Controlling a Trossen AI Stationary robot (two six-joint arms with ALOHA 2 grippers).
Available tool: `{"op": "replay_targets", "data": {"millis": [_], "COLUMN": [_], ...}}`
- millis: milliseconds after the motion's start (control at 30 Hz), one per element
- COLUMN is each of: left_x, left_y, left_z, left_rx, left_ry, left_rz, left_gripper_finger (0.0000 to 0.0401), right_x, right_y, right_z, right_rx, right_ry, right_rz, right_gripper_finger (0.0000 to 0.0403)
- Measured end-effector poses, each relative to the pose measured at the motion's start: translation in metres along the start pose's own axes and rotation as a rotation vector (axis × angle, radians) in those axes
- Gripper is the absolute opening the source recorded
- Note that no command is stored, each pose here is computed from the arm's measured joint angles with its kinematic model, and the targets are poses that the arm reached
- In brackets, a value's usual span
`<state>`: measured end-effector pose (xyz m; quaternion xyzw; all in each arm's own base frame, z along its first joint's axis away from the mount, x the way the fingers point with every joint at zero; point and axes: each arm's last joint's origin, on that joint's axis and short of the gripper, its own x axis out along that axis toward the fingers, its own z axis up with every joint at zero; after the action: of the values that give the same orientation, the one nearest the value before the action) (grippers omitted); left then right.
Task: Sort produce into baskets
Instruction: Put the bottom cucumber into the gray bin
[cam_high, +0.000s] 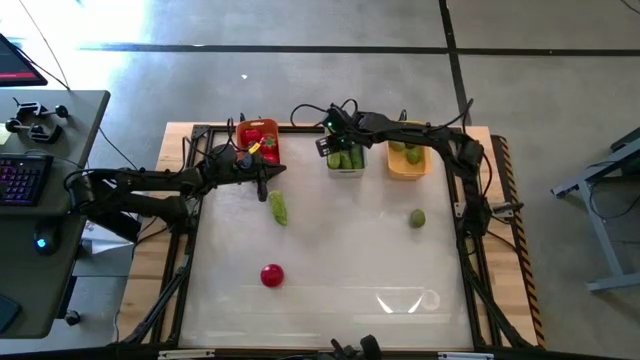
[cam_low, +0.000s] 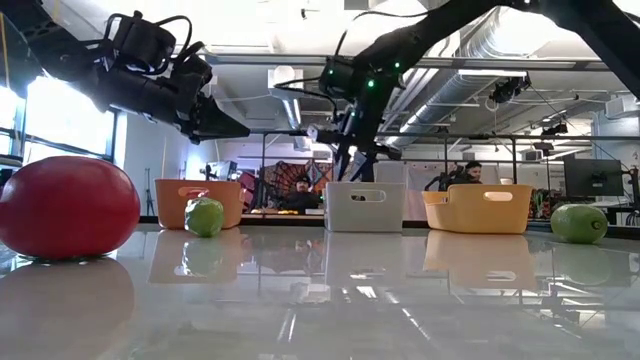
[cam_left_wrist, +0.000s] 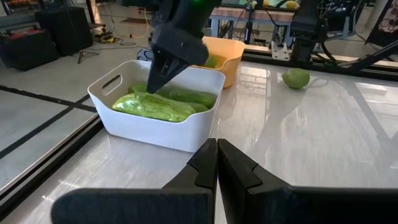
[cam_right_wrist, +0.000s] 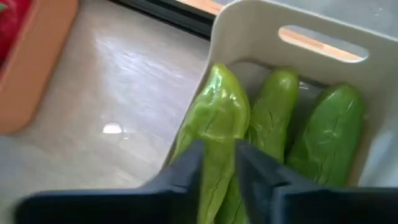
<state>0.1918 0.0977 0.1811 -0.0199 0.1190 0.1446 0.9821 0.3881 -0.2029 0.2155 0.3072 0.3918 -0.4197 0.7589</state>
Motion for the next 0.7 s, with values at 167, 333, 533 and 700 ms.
{"op": "replay_targets", "data": {"millis": [167, 333, 533, 700], "left_x": [0.0, 0.0, 0.0, 0.0], "left_y": [0.0, 0.0, 0.0, 0.0], "left_z": [0.0, 0.0, 0.0, -0.001], "left_rx": [-0.004, -0.008, -0.008, -0.003], "left_ry": [0.001, 0.002, 0.003, 0.011], "left_rz": [0.0, 0.0, 0.0, 0.0], "left_gripper_finger": [0.0, 0.0, 0.0, 0.0], "right_x": [0.019, 0.032, 0.031, 0.014], "right_y": [0.002, 0.002, 0.002, 0.009], "right_z": [-0.005, -0.01, -0.009, 0.005], "right_rx": [-0.041, -0.047, -0.066, -0.112], "right_ry": [0.016, 0.047, 0.038, 0.019], "right_rz": [-0.009, -0.012, -0.007, -0.021], "right_gripper_finger": [0.0015, 0.0018, 0.0005, 0.0001]}}
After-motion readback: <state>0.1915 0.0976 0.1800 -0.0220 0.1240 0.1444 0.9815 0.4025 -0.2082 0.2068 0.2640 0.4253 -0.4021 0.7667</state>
